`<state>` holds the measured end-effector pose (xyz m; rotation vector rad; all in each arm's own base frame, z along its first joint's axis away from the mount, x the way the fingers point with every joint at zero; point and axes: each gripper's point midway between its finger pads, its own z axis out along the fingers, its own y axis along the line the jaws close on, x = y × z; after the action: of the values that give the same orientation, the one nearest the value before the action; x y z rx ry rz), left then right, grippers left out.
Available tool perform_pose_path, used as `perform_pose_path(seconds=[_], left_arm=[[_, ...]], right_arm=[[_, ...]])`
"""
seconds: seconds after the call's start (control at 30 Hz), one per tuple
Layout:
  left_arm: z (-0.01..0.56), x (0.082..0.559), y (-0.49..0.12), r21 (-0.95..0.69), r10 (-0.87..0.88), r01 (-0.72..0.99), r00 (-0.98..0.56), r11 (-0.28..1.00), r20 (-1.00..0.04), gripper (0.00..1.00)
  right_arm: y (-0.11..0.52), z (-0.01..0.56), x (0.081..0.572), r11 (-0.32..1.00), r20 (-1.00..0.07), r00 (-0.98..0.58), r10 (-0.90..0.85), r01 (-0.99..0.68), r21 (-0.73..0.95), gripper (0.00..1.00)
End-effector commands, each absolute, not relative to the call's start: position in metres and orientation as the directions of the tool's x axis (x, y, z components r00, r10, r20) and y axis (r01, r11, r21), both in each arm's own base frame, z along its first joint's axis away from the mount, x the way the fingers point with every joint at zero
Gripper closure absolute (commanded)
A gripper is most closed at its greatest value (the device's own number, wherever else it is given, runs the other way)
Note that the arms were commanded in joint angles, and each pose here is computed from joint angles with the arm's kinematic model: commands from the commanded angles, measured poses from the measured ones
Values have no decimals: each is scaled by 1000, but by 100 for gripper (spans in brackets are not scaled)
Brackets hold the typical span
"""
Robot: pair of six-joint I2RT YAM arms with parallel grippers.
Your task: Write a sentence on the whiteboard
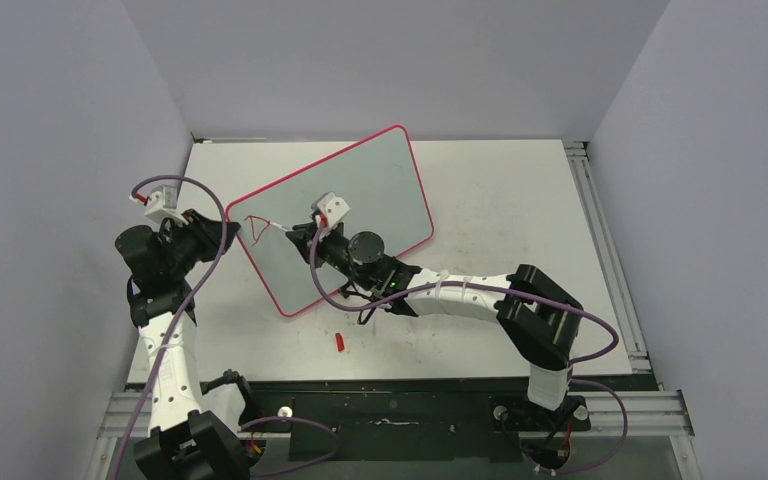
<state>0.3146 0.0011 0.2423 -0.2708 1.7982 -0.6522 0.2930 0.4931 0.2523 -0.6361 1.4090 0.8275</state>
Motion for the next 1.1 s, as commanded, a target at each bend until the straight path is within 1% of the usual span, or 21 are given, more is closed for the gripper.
perform_pose_path(seconds=[0.0,0.17,0.5,0.83,1.07], left_arm=[[246,315,-4,-545,-473,171,-330,821,-817,82],[246,315,-4,-545,-474,171,-330,821,-816,82],[246,314,-4,-545,-473,173,-330,820,-817,82],[247,314,-4,-545,-474,175,-328,820,-817,82],[247,314,-5,-545,-473,177,-328,820,-818,82]], right_arm=[[490,280,303,610,-979,9,202,-783,119,95],[484,278,306,635,-979,12,203,-763,122,95],[482,266,304,639,-983,-9,183,-759,126,95],[479,245,294,642,-989,-37,141,-758,120,95],[477,242,286,643,-990,-40,132,-757,116,95]])
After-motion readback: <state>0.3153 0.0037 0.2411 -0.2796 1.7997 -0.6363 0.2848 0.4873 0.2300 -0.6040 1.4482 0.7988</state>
